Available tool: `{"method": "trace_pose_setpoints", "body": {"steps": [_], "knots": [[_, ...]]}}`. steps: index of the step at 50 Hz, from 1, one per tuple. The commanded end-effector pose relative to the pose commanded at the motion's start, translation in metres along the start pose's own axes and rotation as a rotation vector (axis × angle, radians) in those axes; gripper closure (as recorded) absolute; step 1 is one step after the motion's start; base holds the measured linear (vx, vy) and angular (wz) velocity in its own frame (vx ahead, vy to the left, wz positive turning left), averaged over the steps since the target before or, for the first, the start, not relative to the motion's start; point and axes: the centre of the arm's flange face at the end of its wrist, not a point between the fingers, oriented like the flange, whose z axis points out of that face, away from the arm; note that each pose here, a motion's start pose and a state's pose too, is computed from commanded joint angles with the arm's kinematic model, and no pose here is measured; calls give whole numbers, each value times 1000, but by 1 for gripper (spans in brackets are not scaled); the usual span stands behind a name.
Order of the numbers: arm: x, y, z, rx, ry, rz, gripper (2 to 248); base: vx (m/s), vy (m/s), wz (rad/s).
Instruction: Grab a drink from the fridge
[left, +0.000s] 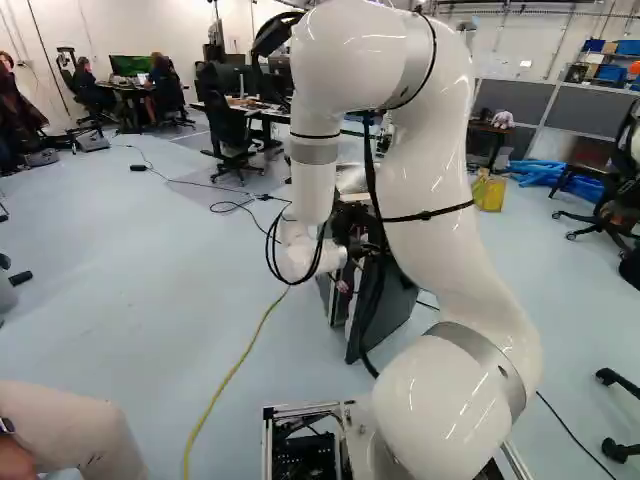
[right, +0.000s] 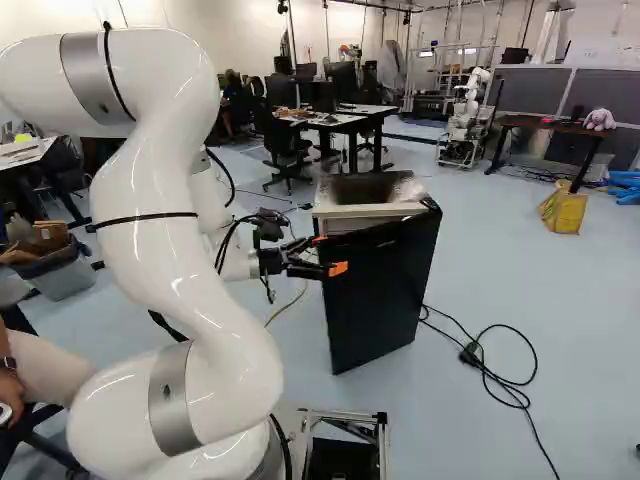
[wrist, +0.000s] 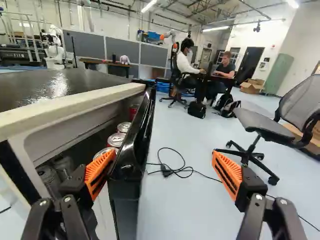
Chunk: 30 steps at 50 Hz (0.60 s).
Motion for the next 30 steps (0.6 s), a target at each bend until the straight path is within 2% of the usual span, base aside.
{"method": "trace_pose_setpoints", "body": {"steps": [14, 30], "knots": [[-1, 19, 8, -61, 9, -16, 3, 0, 0, 0], [-2, 39, 23, -166, -2, -21, 3, 0, 0, 0]]}}
